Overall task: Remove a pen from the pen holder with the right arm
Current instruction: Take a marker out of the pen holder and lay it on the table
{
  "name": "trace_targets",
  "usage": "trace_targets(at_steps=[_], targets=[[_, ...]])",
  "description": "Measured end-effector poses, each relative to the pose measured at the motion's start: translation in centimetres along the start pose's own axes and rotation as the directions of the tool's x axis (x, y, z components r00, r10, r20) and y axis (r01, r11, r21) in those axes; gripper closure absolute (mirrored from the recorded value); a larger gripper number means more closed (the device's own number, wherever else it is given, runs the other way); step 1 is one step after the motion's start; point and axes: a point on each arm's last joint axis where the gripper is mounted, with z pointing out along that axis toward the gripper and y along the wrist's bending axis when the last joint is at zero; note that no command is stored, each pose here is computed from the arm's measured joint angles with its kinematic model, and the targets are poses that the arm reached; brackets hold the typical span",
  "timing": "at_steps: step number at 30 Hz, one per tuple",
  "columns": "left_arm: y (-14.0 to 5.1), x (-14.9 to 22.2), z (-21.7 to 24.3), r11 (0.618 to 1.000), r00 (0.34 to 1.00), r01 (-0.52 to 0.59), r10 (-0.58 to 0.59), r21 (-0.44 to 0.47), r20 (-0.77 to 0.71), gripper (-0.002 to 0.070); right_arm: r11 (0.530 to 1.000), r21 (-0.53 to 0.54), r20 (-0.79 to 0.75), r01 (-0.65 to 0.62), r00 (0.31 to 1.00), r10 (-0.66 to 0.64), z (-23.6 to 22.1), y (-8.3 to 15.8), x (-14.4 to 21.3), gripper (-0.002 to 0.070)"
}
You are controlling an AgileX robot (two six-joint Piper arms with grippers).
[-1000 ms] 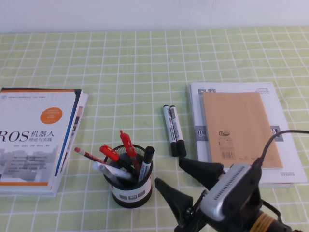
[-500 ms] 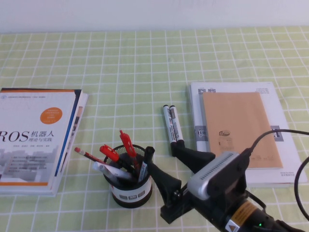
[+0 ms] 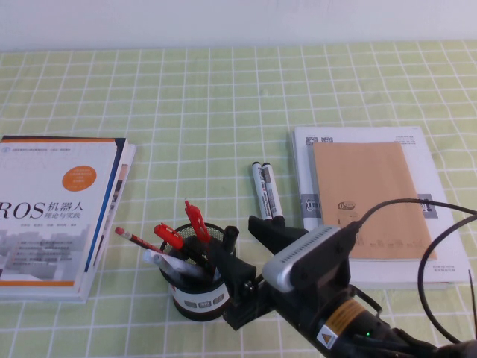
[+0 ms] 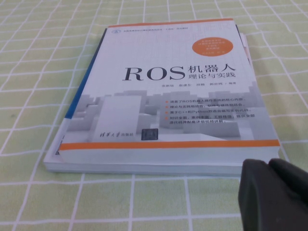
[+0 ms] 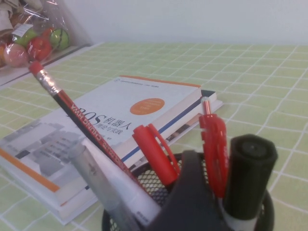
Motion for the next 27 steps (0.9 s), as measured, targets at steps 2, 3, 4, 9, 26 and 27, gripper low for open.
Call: trace_targets(at_steps=[2, 3, 4, 9, 26, 27], targets=[[0.0, 0.0, 0.0, 1.000, 1.000, 0.000, 0.000, 0.000, 0.000, 0.0681, 1.000, 0.006, 0.005, -0.001, 1.000, 0.001, 0.4, -0.1, 0.0, 0.0218], [0.0, 0.0, 0.0, 1.000, 1.000, 0.000, 0.000, 0.000, 0.000, 0.0681, 1.000, 0.008, 0.005, -0.001, 1.000, 0.001, 0.5, -0.2, 0.0, 0.0218], [0.0, 0.0, 0.0, 1.000, 1.000, 0.000, 0.000, 0.000, 0.000, 0.0681, 1.000, 0.015, 0.007, -0.002, 1.000, 0.002, 0.7, -0.3, 0.1, 0.0218], [0.0, 0.0, 0.0, 1.000, 1.000, 0.000, 0.000, 0.000, 0.000, 0.0681, 1.000, 0.028, 0.031, -0.010, 0.999, 0.009, 1.5, -0.5, -0.3, 0.0225], [0.0, 0.0, 0.0, 1.000, 1.000, 0.000, 0.000, 0.000, 0.000, 0.0681, 0.999, 0.027, 0.026, -0.019, 0.999, 0.019, 2.1, -0.4, -0.5, 0.0388], [0.0, 0.0, 0.0, 1.000, 1.000, 0.000, 0.000, 0.000, 0.000, 0.0681, 0.999, 0.027, 0.026, -0.019, 0.999, 0.019, 2.1, -0.4, -0.5, 0.0406]])
